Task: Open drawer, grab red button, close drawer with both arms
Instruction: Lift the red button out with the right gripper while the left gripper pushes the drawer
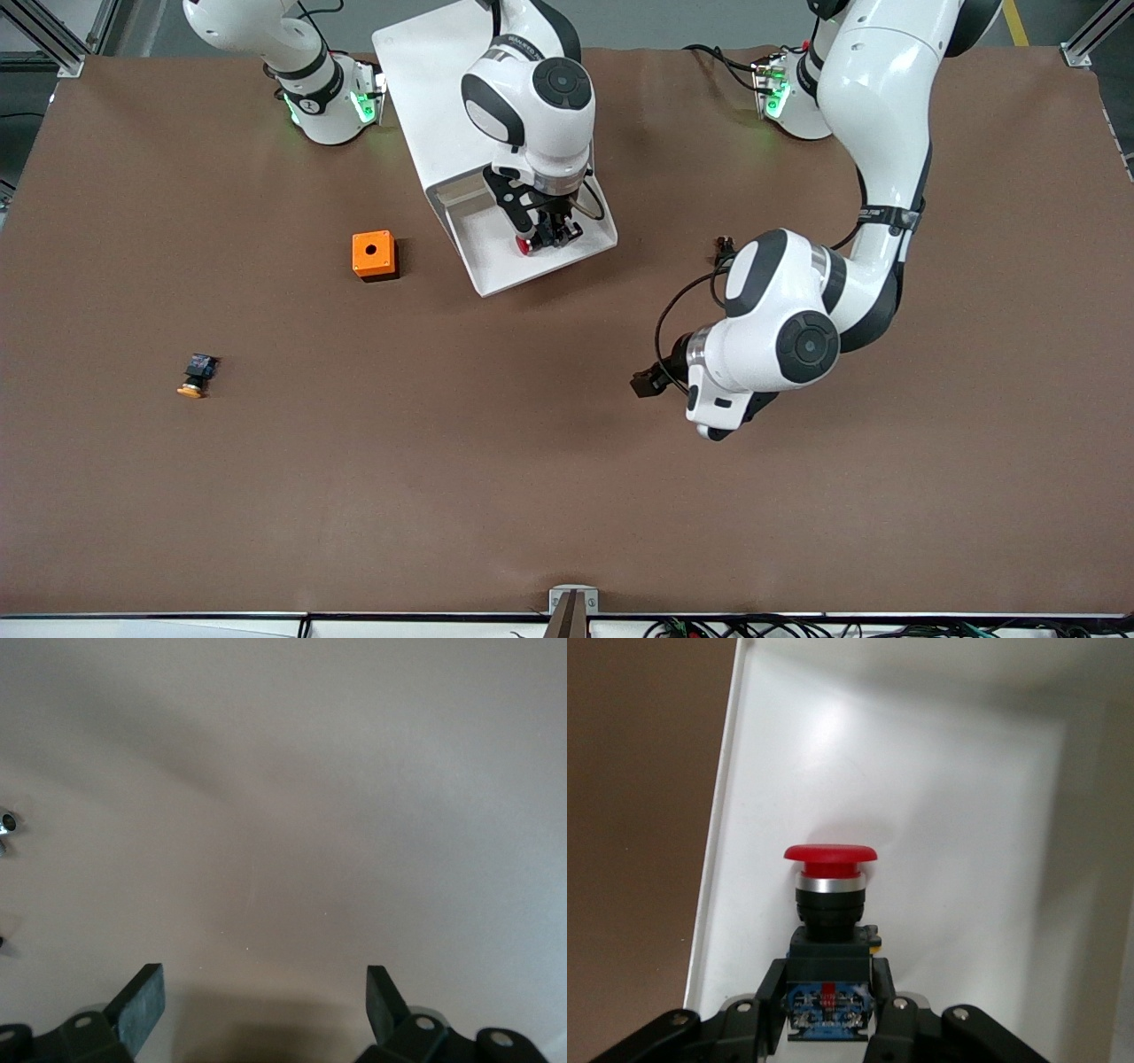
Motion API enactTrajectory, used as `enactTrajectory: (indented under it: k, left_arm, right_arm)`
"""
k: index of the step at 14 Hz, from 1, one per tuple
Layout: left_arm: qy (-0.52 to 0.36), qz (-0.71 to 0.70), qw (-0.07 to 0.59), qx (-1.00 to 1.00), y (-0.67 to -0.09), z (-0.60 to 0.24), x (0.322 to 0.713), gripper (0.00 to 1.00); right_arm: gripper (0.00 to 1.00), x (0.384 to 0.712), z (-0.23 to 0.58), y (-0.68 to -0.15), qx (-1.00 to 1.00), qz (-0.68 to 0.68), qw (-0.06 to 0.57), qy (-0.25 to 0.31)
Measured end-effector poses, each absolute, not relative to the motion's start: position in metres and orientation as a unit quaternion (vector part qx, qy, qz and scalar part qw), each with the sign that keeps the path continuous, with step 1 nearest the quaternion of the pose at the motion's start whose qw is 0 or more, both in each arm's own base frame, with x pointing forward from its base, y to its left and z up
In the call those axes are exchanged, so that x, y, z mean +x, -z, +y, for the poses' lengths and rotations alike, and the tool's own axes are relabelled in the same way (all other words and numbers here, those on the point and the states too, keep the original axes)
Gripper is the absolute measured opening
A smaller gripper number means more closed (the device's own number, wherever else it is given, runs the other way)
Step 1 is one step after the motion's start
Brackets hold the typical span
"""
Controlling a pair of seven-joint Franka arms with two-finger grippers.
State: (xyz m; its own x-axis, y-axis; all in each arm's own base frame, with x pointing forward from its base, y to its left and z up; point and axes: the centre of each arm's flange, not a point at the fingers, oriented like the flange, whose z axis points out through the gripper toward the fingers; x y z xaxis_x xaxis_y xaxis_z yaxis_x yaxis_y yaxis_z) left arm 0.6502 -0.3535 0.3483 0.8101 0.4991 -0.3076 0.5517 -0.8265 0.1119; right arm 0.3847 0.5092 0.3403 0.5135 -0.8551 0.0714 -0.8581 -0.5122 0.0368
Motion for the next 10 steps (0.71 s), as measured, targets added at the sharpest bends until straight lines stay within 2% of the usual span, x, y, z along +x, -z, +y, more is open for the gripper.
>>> enactTrajectory:
  k: [5,10]
  left_arm:
    - [0.102,0.247,0.067,0.961,-0.354,-0.371,0.639,1.00]
    - [0.099,0.242,0.063,0.963,-0.354,-0.375,0.637,1.00]
  right_arm:
    - [0.41,0.395,0.514,-0.360,0.871,-0.491,0.018,-0.026]
    - [0.41,0.466,0.462,-0.452,0.911,-0.407,0.067,-0.007]
